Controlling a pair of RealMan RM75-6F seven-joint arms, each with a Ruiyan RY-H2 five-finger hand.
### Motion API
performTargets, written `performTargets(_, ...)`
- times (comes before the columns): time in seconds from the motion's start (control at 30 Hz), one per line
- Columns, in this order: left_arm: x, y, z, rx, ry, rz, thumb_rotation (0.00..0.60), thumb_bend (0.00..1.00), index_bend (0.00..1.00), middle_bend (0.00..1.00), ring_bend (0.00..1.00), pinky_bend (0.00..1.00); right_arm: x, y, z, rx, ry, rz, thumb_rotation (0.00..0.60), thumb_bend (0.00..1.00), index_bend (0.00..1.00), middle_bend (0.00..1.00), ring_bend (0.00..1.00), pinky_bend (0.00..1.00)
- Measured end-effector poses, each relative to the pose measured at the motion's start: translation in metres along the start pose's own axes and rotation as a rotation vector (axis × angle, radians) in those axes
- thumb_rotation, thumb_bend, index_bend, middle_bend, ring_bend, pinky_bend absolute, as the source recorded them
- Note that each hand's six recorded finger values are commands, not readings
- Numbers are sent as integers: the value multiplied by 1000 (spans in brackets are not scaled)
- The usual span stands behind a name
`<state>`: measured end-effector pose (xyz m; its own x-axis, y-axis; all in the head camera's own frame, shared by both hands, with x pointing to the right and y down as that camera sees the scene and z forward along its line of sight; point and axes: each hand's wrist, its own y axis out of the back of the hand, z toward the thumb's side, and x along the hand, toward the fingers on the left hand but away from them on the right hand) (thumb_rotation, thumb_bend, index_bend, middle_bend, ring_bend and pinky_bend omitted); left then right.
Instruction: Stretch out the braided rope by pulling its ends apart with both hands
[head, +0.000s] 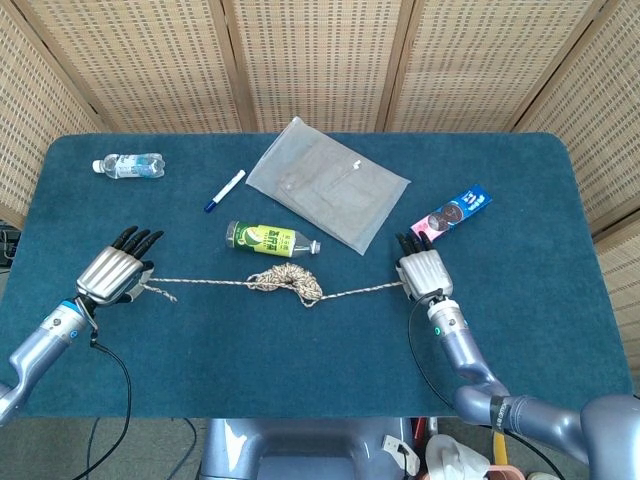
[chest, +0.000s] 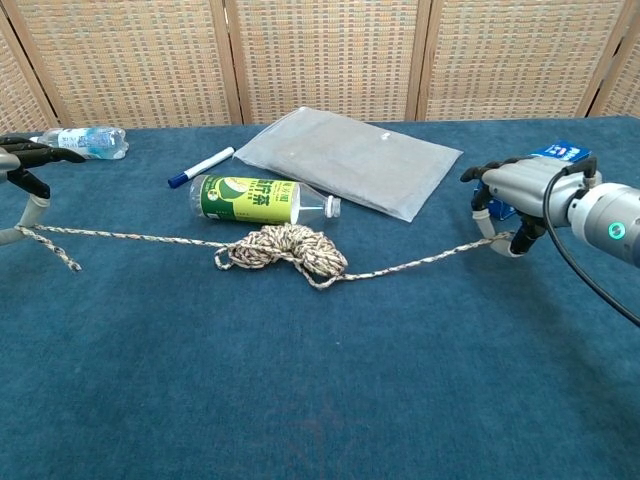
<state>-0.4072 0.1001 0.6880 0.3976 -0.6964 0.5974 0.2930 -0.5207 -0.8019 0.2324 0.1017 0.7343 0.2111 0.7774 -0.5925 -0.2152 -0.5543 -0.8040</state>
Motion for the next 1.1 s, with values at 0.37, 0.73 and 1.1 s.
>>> performTargets(0.37,-1,-2,-6,-4,17,-2,600,840,874,0,0,0,2,7,-25,77,-57,-6,600,384,679,48,0,0)
performTargets(0.73,0,-3,-2,-15,8,2,600,840,875,0,0,0,7,8,-36,65,-80,16,600,383,667,49,0,0)
performTargets(1.1,-4,-1,-2,-48,10,1,600,0,0,0,0,0,10,12,-35,-6,-66,20,600,0,0,0,0,0)
